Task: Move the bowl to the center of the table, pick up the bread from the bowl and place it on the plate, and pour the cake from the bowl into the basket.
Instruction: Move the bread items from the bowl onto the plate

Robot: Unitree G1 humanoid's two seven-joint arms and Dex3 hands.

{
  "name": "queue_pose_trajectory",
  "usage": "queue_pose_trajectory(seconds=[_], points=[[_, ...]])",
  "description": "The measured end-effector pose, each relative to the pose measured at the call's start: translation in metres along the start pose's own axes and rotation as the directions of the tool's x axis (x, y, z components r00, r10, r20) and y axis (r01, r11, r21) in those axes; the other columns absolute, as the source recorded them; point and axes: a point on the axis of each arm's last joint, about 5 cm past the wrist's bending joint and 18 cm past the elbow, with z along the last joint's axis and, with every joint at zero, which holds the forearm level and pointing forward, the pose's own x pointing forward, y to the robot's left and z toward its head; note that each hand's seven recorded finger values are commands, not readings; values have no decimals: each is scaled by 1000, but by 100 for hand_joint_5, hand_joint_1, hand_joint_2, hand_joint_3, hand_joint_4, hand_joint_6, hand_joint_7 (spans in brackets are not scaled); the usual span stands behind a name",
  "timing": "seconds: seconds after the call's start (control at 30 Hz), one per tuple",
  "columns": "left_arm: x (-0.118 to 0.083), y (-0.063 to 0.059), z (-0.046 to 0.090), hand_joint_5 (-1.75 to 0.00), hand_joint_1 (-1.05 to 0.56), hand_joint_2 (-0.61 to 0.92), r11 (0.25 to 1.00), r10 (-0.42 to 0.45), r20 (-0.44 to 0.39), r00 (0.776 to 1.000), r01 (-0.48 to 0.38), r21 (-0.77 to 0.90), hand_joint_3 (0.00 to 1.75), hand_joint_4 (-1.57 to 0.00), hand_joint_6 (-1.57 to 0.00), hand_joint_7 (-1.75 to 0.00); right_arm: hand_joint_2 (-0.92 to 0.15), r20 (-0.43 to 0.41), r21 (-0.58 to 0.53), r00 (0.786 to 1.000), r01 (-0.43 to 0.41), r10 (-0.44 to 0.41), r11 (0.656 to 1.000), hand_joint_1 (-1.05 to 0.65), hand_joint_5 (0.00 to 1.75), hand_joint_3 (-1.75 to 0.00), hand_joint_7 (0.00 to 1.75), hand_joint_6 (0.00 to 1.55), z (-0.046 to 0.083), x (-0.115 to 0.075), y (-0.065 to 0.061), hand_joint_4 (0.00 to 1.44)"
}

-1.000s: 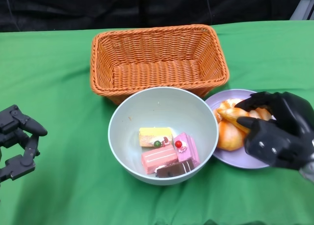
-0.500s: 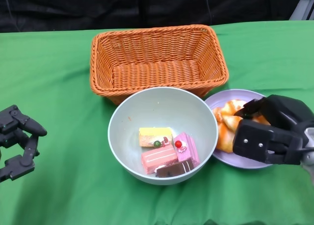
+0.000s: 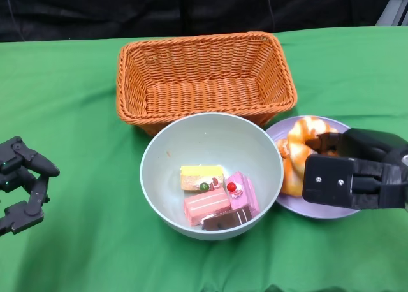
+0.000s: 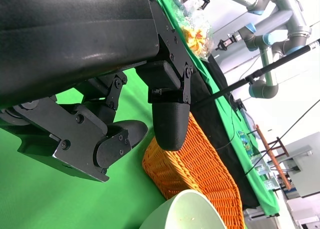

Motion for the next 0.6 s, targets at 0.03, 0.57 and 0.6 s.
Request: queue_pose_trajectory(seconds=[0.03, 0.57, 0.6], points=[[0, 0, 0, -168, -3, 63, 1000, 2, 0, 1000, -2, -2, 99, -78, -71, -142, -91, 5, 0, 1000, 6, -6, 1000, -56, 1, 0, 1, 28, 1, -1, -1, 23], [0, 0, 0, -169, -3, 63, 1000, 7, 1, 1000, -7, -11, 100, -77, -71, -142, -92, -18, 9, 1000, -12, 12, 1000, -62, 8, -4, 5, 44, 2, -10, -11, 44], [0, 0, 0, -169, -2, 63, 1000, 8, 1, 1000, -8, -12, 100, -77, -71, -142, -92, -19, 10, 1000, -16, 16, 1000, -63, 8, -4, 5, 44, 2, -10, -11, 44]])
